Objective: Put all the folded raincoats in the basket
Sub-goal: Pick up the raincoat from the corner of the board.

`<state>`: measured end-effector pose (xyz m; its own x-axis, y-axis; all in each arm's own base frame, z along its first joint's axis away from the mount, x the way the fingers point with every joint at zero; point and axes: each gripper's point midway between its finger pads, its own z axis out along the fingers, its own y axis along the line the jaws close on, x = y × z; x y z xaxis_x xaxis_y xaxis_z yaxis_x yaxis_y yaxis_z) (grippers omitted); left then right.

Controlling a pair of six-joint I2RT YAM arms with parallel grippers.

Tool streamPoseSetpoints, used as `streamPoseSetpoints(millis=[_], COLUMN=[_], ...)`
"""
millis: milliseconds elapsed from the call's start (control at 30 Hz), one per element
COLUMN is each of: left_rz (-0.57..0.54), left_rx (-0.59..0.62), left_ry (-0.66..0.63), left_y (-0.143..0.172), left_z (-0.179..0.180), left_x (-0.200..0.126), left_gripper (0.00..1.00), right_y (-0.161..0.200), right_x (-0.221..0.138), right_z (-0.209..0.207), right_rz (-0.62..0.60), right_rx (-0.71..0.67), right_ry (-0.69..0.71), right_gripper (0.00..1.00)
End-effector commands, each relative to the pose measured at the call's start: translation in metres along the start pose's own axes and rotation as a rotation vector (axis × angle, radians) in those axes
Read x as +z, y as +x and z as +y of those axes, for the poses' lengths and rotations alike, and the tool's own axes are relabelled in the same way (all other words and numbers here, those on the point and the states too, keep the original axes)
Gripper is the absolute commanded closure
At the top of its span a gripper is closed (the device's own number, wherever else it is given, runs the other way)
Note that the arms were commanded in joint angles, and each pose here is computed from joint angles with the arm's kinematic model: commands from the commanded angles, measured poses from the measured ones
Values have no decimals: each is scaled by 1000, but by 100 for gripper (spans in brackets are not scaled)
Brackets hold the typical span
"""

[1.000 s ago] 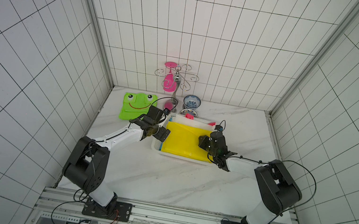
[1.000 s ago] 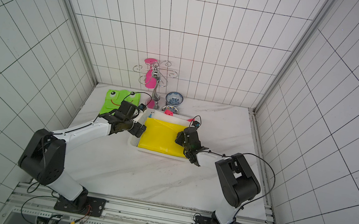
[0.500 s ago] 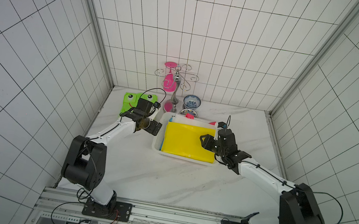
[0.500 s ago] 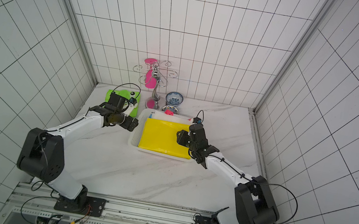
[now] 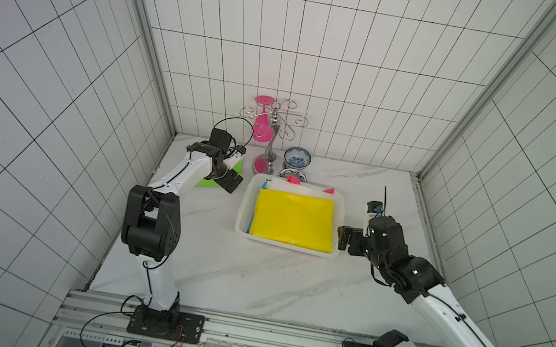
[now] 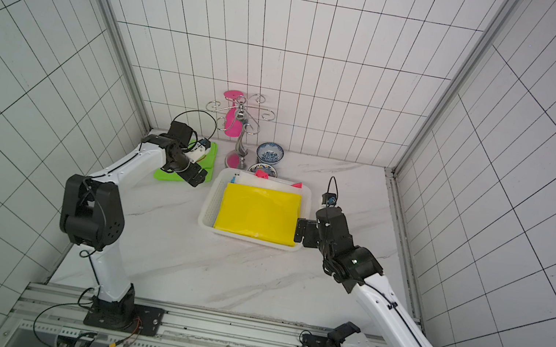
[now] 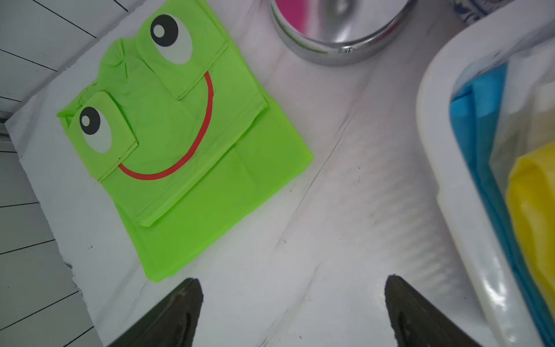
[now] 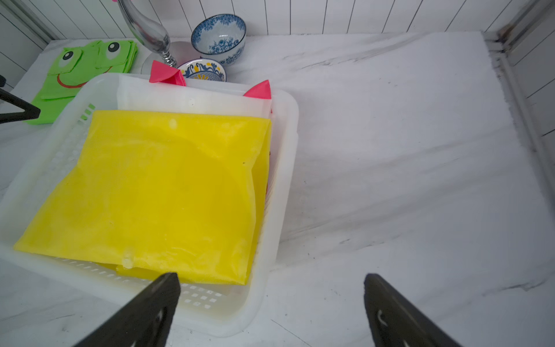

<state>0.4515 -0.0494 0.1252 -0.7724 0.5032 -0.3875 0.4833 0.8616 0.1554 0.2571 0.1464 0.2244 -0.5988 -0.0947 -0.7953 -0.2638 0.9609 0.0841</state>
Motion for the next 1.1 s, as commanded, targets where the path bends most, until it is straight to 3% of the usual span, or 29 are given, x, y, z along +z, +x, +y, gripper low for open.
streamPoseSetpoints(millis=[0, 267, 400, 667, 867, 967, 1067], left_rz=[64, 260, 273, 247, 264, 287, 269], left_rx=[117, 143, 137, 77, 16, 23, 13], left_ry=[-22, -126, -198, -188, -108, -59, -22], left_y=[6, 12, 10, 9, 11, 18, 21], left_z=[10, 41, 52, 51, 39, 29, 21], left_x=[6, 66, 84, 120, 144, 145, 128], left_gripper=[3, 3, 9, 22, 65, 96, 100], right_y=[-3, 3, 4, 0, -5, -4, 2], right_x=[-28, -40, -43, -49, -53, -54, -50], right_z=[-14, -3, -8, -3, 8, 14, 24], right_rz=[-26, 2, -19, -60, -94, -85, -54], right_rx=[-28, -14, -4, 8, 38, 46, 38], right_ry=[22, -71, -53, -97, -171, -204, -250], right_gripper=[1, 1, 1, 1, 1, 1, 1])
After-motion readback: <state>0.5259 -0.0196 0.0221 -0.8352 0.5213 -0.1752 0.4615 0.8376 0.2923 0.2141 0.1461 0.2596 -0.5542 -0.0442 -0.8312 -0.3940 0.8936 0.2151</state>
